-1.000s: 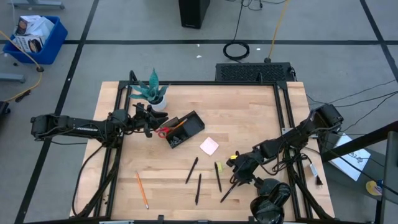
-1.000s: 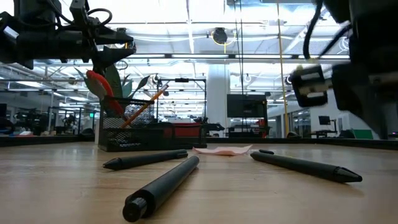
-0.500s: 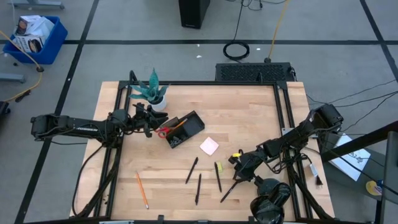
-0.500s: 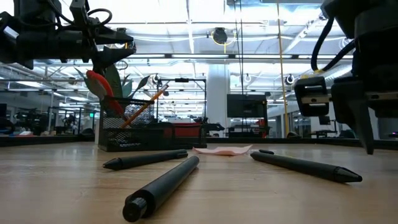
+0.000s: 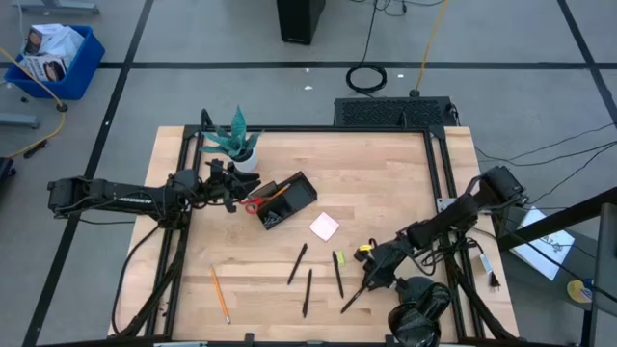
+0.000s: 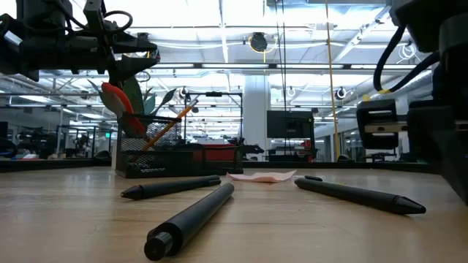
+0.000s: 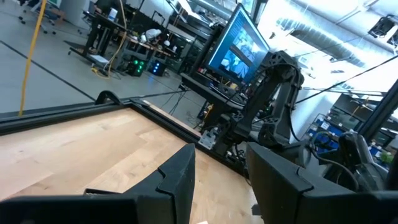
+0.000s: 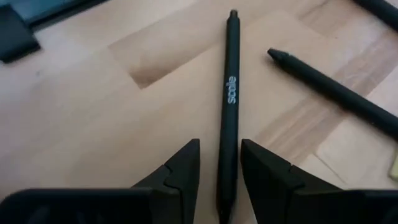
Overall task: Pick and place office supplies into organizer
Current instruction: Put the black pen into the black desk organizer
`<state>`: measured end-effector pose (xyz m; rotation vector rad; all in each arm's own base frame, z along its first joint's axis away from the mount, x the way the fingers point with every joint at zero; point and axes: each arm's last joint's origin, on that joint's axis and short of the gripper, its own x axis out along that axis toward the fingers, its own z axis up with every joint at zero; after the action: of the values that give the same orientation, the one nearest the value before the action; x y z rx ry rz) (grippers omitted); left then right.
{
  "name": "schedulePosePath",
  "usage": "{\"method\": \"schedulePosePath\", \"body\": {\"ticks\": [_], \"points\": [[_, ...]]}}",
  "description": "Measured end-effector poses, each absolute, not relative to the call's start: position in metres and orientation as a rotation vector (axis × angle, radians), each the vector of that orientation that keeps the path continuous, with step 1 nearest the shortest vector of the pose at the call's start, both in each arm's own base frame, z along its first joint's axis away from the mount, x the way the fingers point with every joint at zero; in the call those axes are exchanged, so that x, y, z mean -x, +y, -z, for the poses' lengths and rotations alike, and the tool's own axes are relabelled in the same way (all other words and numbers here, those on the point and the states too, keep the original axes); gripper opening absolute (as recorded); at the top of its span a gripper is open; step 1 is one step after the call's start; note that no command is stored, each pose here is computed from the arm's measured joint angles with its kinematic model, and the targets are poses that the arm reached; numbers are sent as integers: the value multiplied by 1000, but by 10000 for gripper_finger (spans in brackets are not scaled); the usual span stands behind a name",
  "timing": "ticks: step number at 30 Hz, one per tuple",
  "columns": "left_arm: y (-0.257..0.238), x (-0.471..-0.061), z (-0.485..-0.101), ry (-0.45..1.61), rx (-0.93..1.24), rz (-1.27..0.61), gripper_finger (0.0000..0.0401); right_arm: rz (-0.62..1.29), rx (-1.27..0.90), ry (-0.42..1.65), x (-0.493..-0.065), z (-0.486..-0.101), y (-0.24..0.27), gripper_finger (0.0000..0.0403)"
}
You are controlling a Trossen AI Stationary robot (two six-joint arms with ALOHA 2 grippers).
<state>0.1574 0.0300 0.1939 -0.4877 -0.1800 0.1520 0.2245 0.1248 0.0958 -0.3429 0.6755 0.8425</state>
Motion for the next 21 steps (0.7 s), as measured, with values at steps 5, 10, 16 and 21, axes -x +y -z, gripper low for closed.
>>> {"method": "schedulePosePath", "body": {"ticks": [5, 10, 16, 21], "points": [[30, -157, -194, -177, 496, -152, 147, -833, 326, 681, -227, -90, 125, 111], [30, -158, -192, -164, 506, -156, 147, -817, 319, 678, -230, -89, 121, 81], [30, -158, -191, -158, 507, -157, 147, -790, 300, 682, -233, -89, 116, 19], [30, -158, -191, -158, 510, -157, 148, -752, 266, 674, -237, -90, 112, 32]]}}
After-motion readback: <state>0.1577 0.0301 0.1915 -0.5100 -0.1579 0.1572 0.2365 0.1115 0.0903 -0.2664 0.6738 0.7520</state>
